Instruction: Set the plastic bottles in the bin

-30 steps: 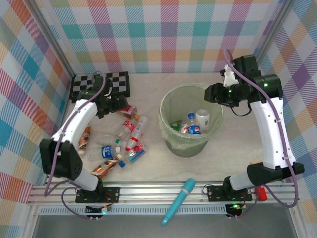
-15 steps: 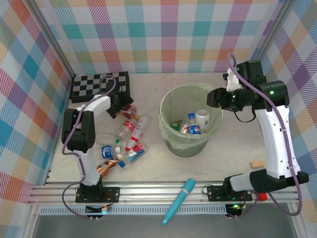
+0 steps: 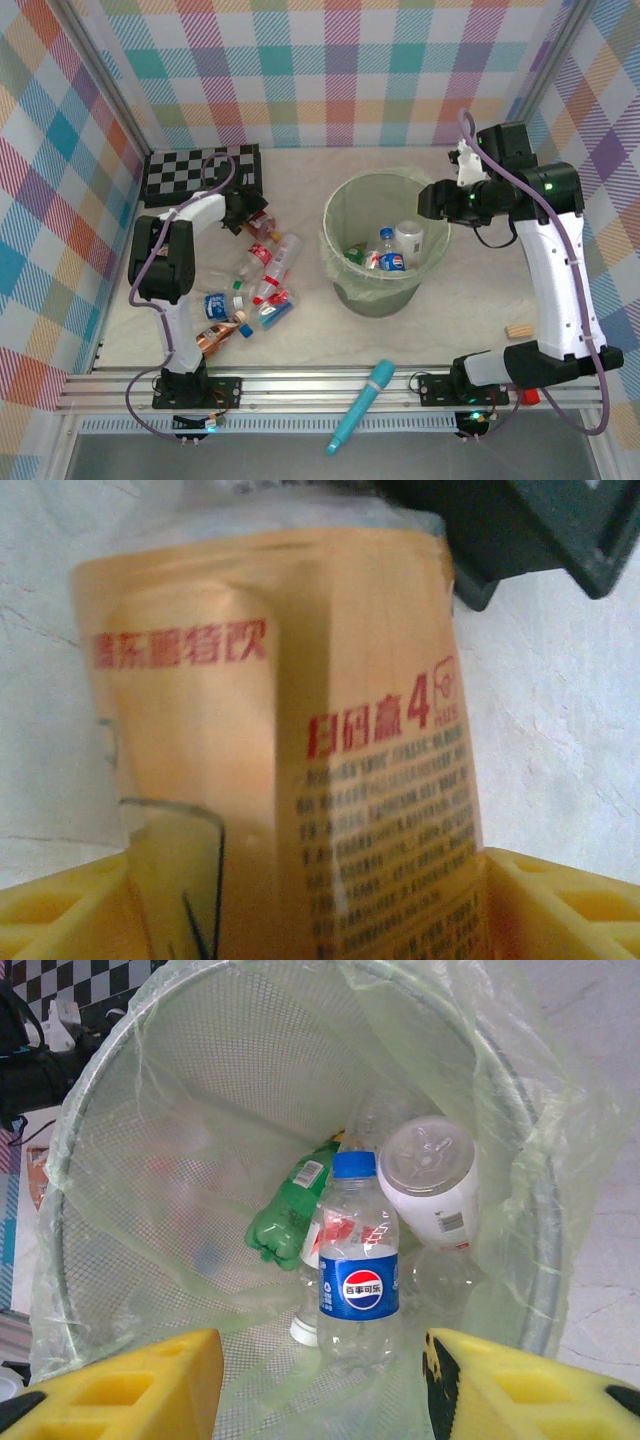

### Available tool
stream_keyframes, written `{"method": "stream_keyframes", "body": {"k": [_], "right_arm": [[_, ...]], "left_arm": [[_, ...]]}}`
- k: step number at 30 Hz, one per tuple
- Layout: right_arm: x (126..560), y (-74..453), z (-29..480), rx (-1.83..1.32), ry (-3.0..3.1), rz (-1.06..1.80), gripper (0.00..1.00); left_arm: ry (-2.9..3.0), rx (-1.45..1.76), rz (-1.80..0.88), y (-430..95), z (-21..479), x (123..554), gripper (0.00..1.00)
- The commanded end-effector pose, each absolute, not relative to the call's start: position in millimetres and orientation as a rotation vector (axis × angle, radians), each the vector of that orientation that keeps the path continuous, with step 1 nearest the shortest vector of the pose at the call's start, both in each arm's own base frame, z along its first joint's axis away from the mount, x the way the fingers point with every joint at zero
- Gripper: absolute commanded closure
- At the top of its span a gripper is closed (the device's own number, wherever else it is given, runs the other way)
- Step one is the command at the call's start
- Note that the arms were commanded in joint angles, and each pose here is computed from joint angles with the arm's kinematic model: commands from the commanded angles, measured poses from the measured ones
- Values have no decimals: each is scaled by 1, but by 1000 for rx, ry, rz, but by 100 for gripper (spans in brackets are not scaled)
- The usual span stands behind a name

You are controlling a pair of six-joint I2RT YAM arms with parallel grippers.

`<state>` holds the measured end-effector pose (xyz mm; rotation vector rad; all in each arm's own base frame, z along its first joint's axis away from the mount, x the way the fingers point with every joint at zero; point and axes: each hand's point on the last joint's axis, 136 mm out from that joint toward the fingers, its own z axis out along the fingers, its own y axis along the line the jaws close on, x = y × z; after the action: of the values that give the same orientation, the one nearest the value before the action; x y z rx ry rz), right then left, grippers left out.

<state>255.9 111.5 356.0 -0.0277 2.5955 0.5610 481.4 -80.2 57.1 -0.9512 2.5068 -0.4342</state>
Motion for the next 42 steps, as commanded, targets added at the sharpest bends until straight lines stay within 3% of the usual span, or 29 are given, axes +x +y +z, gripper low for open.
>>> {"method": "stream_keyframes", "body": {"k": [1, 6, 14, 20, 24, 26, 29, 42], "right_arm": [[263, 120, 369, -50, 2551, 634, 44], [269, 132, 380, -68, 2516, 720, 44], [288, 173, 420, -153, 2365, 980, 43], [308, 208, 434, -242, 2320, 1054, 34], [320, 235, 448, -279, 2262, 1142, 22], [328, 249, 452, -282, 2233, 1196, 10], [339, 267, 456, -302, 2194, 1257, 1], [347, 316, 432, -370, 2246, 1367, 1]], "left_arm": [[2445, -881, -466, -77, 104, 482, 27], [2431, -774, -483, -80, 141, 474, 34], [2335, -278, -680, -124, 260, 436, 40], [2152, 192, -930, -187, 346, 373, 45], [2003, 340, -1076, -210, 385, 340, 48], [1941, 408, -1141, -223, 398, 327, 49], [1888, 499, -1208, -242, 407, 313, 50], [1885, 590, -1284, -279, 406, 314, 52]]}}
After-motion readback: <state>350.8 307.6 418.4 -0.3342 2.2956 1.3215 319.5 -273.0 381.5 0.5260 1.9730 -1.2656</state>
